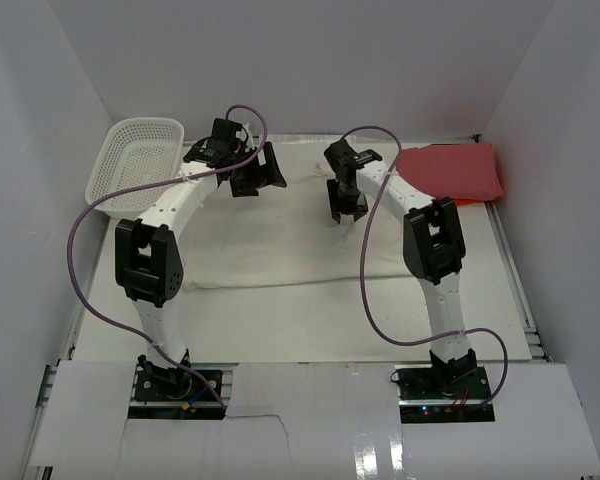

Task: Fold and stack the t-shirts
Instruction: Fold the flattened tshirt in 1/3 of the way

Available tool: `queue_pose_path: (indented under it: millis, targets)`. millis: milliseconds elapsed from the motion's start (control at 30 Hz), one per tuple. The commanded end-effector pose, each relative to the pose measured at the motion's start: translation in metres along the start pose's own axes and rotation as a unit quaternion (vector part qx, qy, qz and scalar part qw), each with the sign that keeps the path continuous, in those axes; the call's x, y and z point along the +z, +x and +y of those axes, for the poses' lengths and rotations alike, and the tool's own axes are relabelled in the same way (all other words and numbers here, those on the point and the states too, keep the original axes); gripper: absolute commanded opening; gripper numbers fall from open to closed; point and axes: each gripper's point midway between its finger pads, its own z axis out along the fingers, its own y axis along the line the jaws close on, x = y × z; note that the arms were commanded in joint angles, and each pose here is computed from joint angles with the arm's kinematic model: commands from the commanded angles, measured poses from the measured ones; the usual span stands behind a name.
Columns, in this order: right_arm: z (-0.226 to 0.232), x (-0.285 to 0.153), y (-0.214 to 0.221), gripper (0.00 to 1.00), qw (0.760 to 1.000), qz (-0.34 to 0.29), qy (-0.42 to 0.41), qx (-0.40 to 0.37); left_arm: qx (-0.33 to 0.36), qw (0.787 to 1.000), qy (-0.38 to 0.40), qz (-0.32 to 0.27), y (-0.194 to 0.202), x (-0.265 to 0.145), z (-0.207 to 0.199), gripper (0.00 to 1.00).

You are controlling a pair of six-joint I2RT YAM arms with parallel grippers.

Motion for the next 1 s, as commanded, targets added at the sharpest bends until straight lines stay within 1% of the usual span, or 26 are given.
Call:
queue_pose_path:
  millis: [0,267,333,400,467,667,833,867,900,933,967]
  targets:
    - [0.0,0.003,0.005,0.53,1.0,0.016,0.024,-0.003,-0.009,1.0,0.013,0.006,-0.003,-0.002,-0.009,0.98]
    - [-0.014,0.017,0.023,0.5,0.996,0.048,0.08,-0.015,-0.004,1.0,0.002,0.015,0.003,0.006,0.0,0.98]
    - [-0.014,0.019,0.025,0.44,0.995,0.051,0.085,-0.017,-0.003,1.0,0.0,0.015,0.003,0.007,0.001,0.98]
    - [-0.016,0.018,0.026,0.27,0.994,0.051,0.097,-0.02,-0.002,1.0,0.0,0.016,0.004,0.008,0.001,0.98]
    - [-0.018,0.017,0.023,0.17,0.993,0.047,0.103,-0.018,-0.002,1.0,-0.001,0.016,0.004,0.009,0.002,0.98]
    - [-0.01,-0.002,0.004,0.15,0.996,0.006,0.084,-0.015,-0.004,1.0,0.0,0.022,0.007,0.011,0.003,0.98]
    - [-0.014,-0.022,-0.011,0.17,0.996,-0.041,0.077,-0.002,-0.003,1.0,0.004,0.03,0.011,0.014,0.004,0.98]
    - [-0.014,-0.022,-0.012,0.17,0.997,-0.044,0.065,0.007,-0.003,1.0,0.004,0.031,0.012,0.014,0.004,0.98]
    - [-0.015,-0.022,0.0,0.17,0.998,-0.039,0.049,0.01,-0.003,0.999,0.002,0.032,0.013,0.015,0.006,0.98]
    - [-0.009,-0.022,0.003,0.17,0.999,-0.041,0.018,0.017,-0.002,0.999,0.003,0.032,0.014,0.014,0.005,0.98]
    - [-0.008,-0.02,-0.007,0.16,0.997,-0.066,-0.004,0.03,-0.001,0.999,0.003,0.032,0.014,0.015,0.007,0.98]
